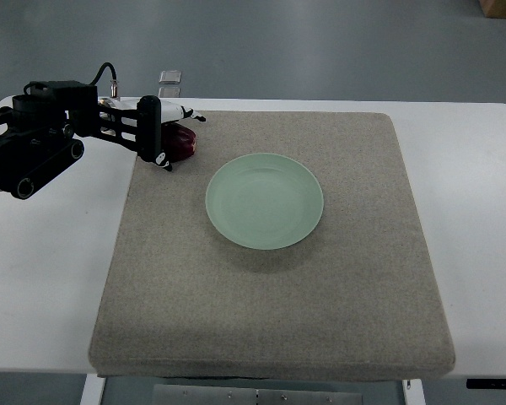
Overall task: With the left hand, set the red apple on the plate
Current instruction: 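Lower the left hand over the red apple and close fingers around it, then lift the apple with the left hand and carry it toward the green plate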
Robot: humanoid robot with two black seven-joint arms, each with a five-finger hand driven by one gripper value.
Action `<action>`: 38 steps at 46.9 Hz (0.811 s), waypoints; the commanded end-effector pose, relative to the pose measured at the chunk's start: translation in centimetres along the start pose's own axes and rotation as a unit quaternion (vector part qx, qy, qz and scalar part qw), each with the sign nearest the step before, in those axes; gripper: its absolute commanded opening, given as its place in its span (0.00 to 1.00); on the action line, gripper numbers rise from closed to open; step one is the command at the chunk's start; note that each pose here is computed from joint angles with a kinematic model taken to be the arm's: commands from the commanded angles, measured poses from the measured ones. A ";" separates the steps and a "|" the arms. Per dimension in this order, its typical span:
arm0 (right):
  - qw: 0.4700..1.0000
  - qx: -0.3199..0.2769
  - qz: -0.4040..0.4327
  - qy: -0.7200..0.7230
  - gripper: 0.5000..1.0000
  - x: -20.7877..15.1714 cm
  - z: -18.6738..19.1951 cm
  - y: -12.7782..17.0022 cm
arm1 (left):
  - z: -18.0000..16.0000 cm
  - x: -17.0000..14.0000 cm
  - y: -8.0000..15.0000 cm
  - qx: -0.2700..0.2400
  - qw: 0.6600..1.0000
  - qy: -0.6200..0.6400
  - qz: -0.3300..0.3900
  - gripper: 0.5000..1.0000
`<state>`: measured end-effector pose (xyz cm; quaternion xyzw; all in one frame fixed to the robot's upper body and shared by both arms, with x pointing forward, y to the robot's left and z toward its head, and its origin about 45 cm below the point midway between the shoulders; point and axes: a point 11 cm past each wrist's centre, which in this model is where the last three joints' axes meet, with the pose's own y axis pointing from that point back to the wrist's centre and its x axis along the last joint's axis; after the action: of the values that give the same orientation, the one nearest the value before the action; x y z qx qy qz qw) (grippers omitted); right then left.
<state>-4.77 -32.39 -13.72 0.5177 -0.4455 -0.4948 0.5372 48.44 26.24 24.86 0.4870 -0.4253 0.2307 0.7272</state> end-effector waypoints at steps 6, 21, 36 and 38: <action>1.000 0.000 0.000 0.000 0.93 0.0 0.0 0.0 | 0.1 0.0 0.0 -0.001 1.000 -0.002 0.000 0.81; 1.000 0.000 0.000 0.000 0.93 0.0 0.0 0.0 | -0.3 -0.9 -0.1 0.006 1.000 -0.010 -0.014 0.57; 1.000 0.000 0.000 0.000 0.93 0.0 0.0 0.0 | 0.1 0.6 0.0 0.004 1.000 -0.016 -0.001 0.25; 1.000 0.000 0.000 0.000 0.93 0.0 0.0 0.0 | 0.2 1.0 0.1 0.003 1.000 -0.018 0.002 0.25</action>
<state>-4.79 -32.39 -13.71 0.5176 -0.4454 -0.4950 0.5374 48.65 26.21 25.20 0.4951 -0.4344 0.2219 0.7190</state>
